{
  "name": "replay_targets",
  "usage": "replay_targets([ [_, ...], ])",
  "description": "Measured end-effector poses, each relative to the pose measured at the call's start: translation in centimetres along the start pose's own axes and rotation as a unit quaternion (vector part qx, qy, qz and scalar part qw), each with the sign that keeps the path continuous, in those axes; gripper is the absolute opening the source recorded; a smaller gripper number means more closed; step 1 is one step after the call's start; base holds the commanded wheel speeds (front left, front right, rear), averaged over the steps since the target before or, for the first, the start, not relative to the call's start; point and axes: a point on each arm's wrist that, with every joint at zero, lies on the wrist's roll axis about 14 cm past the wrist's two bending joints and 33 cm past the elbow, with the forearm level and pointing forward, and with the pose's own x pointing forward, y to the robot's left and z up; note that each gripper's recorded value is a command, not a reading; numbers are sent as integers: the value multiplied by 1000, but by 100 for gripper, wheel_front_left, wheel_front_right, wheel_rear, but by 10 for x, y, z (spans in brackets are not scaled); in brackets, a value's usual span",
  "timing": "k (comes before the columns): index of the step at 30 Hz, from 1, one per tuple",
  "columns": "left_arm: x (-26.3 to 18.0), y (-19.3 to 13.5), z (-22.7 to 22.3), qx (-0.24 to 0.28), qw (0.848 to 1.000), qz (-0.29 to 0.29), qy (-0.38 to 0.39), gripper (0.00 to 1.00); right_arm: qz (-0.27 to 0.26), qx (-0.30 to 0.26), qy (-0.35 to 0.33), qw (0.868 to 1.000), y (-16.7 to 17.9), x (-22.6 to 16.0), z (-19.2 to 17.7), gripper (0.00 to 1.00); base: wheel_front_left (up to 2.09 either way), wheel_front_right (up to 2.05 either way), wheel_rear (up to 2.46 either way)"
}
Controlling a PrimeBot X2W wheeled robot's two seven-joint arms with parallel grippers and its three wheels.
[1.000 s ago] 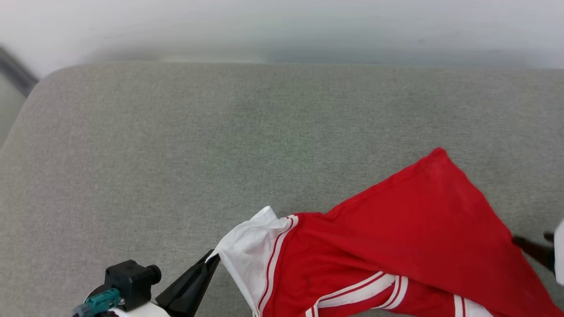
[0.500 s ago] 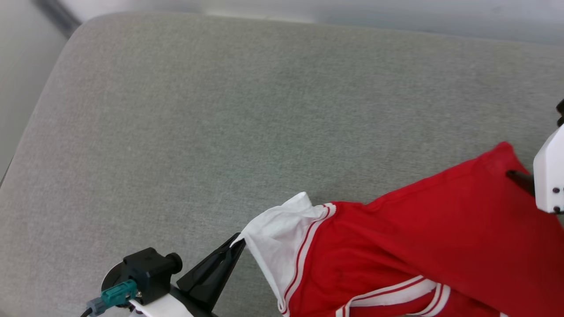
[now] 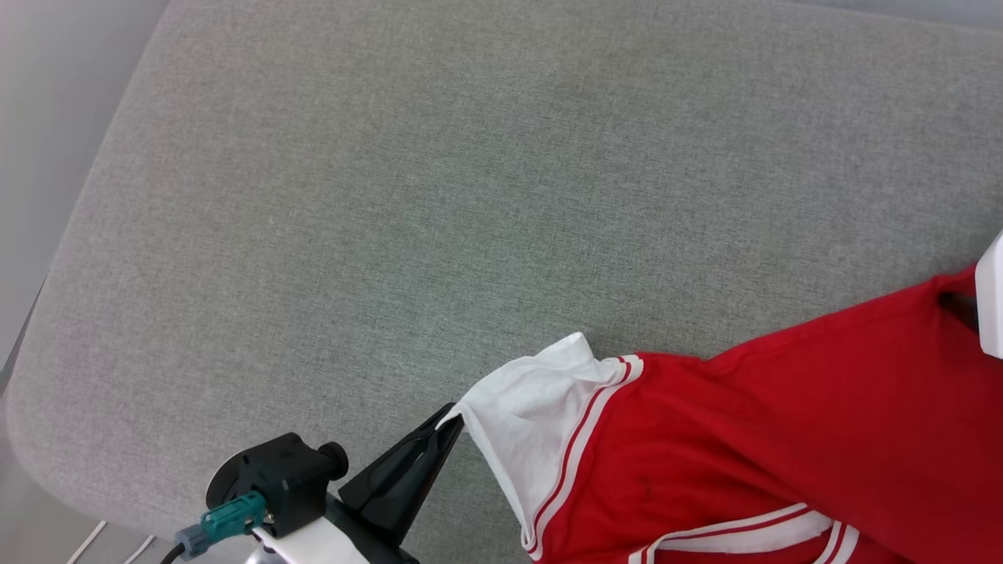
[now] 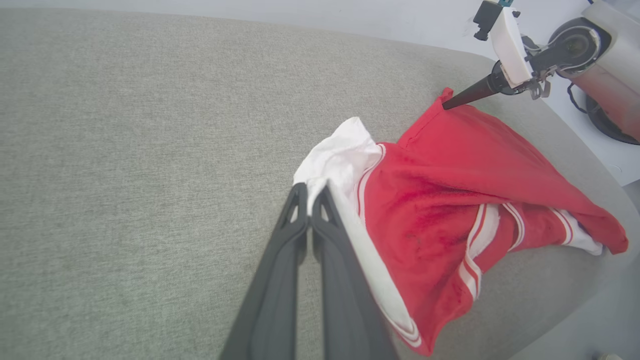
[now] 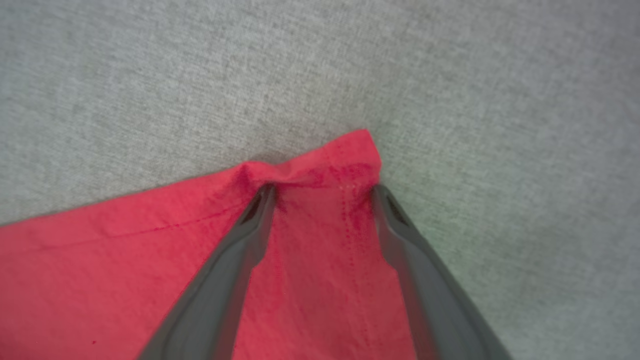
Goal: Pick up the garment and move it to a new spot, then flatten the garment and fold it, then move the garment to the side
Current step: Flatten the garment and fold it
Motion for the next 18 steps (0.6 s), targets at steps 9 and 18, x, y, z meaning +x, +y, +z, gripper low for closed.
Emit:
replay_targets([
  [9, -2, 1, 6, 6, 1000, 2, -13, 0, 2, -9, -19, 1000, 2, -3, 2, 0, 0, 0, 0],
  [18, -10, -2, 40, 36, 997, -6, -71, 0, -1, 7, -130, 992, -2, -51, 31, 0, 0, 0, 0],
])
